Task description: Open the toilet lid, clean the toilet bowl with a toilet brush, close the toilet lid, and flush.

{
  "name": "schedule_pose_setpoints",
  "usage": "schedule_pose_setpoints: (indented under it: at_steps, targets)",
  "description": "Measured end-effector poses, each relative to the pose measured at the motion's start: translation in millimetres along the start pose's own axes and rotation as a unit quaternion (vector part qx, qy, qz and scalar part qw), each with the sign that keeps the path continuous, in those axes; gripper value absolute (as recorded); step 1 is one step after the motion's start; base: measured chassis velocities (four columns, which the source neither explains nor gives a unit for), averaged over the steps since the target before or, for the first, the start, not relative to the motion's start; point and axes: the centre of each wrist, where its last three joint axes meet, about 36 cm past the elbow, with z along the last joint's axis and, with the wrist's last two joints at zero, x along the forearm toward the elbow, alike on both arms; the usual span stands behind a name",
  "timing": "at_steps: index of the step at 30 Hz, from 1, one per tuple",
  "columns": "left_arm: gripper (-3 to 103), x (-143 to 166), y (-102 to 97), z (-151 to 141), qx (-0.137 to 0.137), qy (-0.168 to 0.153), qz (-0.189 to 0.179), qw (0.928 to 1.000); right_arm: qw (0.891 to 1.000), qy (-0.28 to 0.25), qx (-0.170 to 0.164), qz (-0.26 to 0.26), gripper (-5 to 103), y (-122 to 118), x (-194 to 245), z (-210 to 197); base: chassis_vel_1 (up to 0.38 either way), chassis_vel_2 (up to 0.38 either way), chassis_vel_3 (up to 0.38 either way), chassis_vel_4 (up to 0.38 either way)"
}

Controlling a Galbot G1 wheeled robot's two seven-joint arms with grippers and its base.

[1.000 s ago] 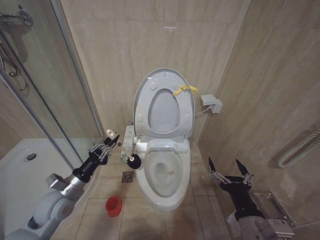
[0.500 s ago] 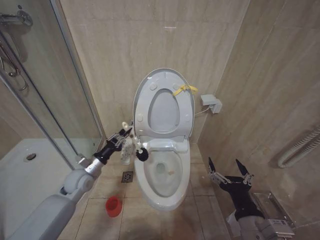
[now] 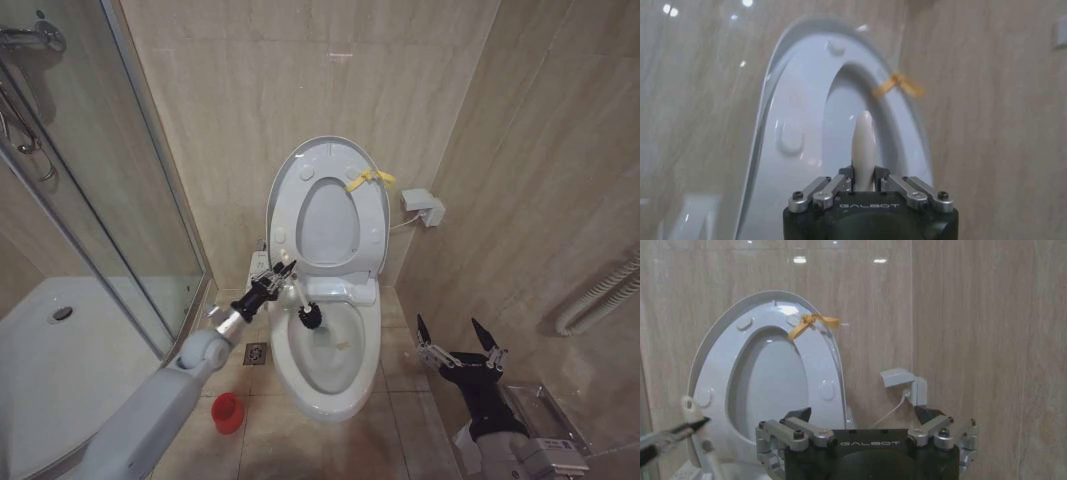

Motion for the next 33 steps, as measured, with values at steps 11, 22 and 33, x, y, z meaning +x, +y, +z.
schedule_pose_setpoints:
  at_steps: [11,22,33]
  targets:
    - [19,-32,2.6,75,-0.025,0.054,-0.007,0.9982,1.000,0.000,0.000,0.000,100,0,0,0,0.000,0.000,0.000,0.000]
    - [19,-19,-16.3,126,-0.040,0.108,0.013,0.9932,1.000,0.000,0.000,0.000,100,0,0,0,0.000,0.000,0.000,0.000]
    - [19,-27,-21.4,154,-0.065,0.077,0.015,0.9949,1.000,0.000,0.000,0.000,100,0,0,0,0.000,0.000,0.000,0.000]
